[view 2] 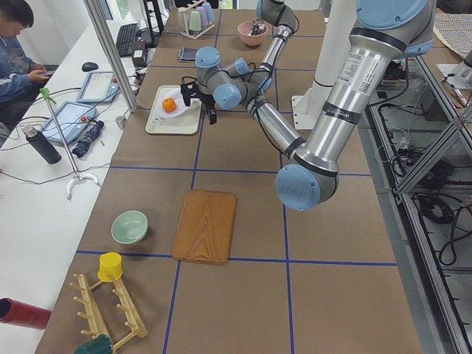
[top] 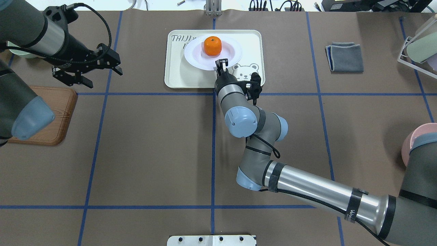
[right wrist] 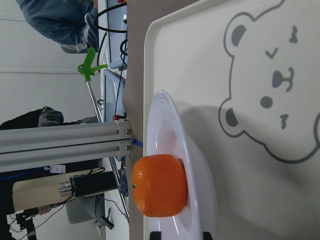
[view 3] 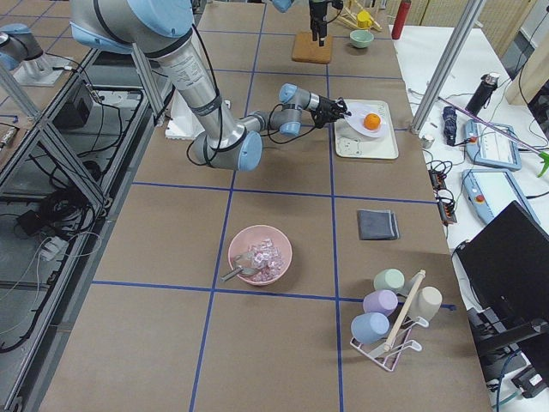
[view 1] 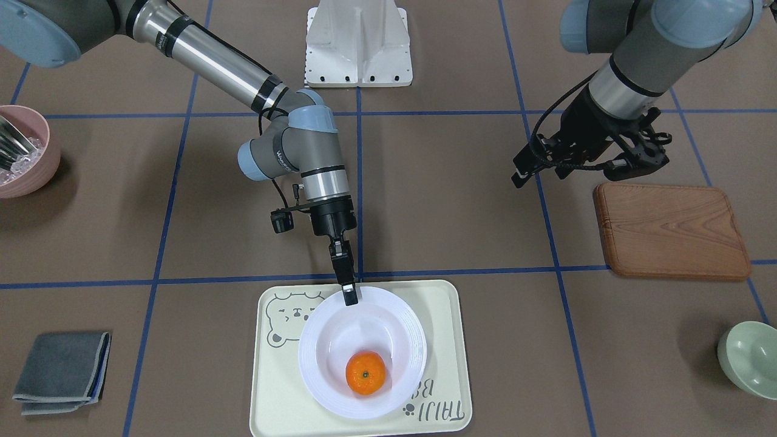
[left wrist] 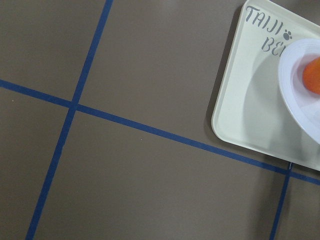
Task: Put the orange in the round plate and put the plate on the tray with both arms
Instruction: 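Open the right gripper and release the plate on the tray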
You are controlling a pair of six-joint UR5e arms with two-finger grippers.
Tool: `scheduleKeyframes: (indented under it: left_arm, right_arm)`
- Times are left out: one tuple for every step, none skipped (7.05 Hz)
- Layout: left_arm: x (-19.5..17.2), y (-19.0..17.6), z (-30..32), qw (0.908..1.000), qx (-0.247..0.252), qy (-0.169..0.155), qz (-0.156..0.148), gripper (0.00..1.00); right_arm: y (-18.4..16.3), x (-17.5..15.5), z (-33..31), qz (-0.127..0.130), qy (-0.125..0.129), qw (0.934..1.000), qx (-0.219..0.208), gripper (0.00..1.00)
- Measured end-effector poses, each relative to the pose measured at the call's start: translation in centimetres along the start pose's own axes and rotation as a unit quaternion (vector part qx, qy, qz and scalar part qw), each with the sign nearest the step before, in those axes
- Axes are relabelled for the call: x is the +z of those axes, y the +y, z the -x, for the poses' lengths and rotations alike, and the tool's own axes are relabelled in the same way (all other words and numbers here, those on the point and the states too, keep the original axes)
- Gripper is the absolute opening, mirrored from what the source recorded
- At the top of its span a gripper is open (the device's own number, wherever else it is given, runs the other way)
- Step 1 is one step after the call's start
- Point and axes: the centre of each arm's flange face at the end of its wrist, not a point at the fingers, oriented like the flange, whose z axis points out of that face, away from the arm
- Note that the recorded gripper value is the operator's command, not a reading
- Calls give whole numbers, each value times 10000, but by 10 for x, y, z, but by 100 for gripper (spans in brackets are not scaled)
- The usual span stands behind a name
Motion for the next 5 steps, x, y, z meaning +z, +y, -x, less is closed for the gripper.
scheduleKeyframes:
  left_arm:
    - [0,0,0,10000,0,-2,2,98]
    - [1,0,0,10000,-5,-8,1,98]
    - [1,-1,0,10000,-11,-14,-3,98]
    - [2,-2,1,10000,-17,-22,-6,98]
    - [2,-2,2,10000,-19,-28,-8,98]
  right_arm:
    - [5,-11,-4,104,23,9999,16,100]
    - [4,-35,-7,293,29,9996,49,100]
    - [-5,-64,-2,526,30,9986,54,100]
    - [-19,-86,6,752,87,9971,-42,100]
    - [-42,-98,15,934,197,9950,-279,100]
